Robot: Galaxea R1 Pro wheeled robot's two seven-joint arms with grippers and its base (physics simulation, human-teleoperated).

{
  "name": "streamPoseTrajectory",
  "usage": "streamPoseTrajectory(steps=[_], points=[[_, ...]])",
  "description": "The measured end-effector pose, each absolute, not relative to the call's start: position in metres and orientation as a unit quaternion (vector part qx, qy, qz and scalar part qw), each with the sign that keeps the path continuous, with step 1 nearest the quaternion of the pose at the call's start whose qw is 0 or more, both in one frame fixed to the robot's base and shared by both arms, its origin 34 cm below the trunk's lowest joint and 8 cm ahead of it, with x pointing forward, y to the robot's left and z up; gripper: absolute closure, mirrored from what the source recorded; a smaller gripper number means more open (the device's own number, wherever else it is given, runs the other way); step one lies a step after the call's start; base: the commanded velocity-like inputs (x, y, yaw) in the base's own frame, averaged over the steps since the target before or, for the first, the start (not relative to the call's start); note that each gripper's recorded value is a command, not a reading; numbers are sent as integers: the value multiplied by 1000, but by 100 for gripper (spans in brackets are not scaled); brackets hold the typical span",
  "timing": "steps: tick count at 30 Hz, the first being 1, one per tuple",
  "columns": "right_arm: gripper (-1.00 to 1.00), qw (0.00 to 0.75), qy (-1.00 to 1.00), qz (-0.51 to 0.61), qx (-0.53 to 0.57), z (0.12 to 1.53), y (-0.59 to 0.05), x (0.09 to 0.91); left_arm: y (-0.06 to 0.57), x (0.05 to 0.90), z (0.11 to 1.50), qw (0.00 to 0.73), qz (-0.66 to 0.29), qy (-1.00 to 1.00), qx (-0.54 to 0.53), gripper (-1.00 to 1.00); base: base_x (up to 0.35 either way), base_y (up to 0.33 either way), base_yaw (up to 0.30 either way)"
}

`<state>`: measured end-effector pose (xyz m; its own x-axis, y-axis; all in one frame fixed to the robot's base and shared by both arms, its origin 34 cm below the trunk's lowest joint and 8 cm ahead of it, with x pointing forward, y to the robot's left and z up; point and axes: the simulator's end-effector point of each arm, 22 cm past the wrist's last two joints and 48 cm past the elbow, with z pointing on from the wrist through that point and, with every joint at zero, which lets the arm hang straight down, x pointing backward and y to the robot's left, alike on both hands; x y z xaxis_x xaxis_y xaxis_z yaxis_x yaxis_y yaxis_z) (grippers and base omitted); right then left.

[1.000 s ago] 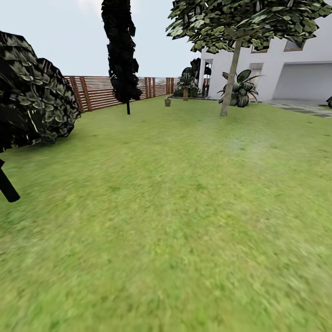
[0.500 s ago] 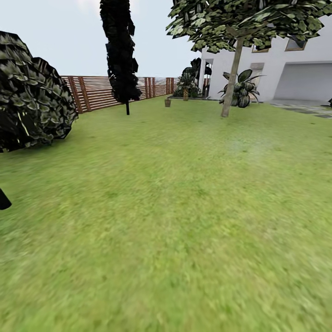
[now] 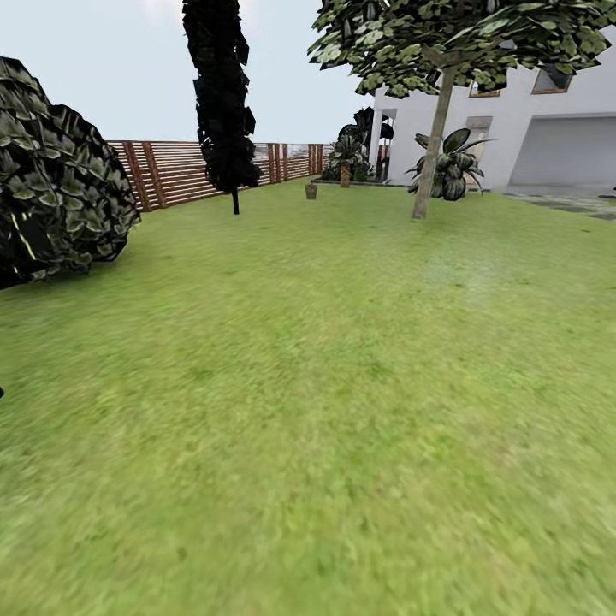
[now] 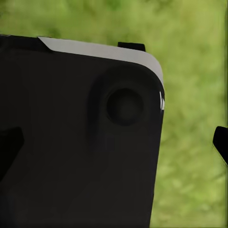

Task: Take the three Easter eggs out of the wicker basket on the lawn in the garden, then place them on the lawn next to a single tree (choose any tree) so that all three eggs are next to the same tree and none are left in the basket.

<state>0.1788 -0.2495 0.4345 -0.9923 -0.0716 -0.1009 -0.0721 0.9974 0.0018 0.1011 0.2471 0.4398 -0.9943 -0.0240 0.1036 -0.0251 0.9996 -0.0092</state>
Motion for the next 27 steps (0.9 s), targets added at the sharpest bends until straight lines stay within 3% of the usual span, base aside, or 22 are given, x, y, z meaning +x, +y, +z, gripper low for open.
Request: streamPoseTrajectory(steps=[27], points=[[-100,51,998,3,-36,434,-249,179,247,101,440,52,5,-999,12,-100,340,0,0]])
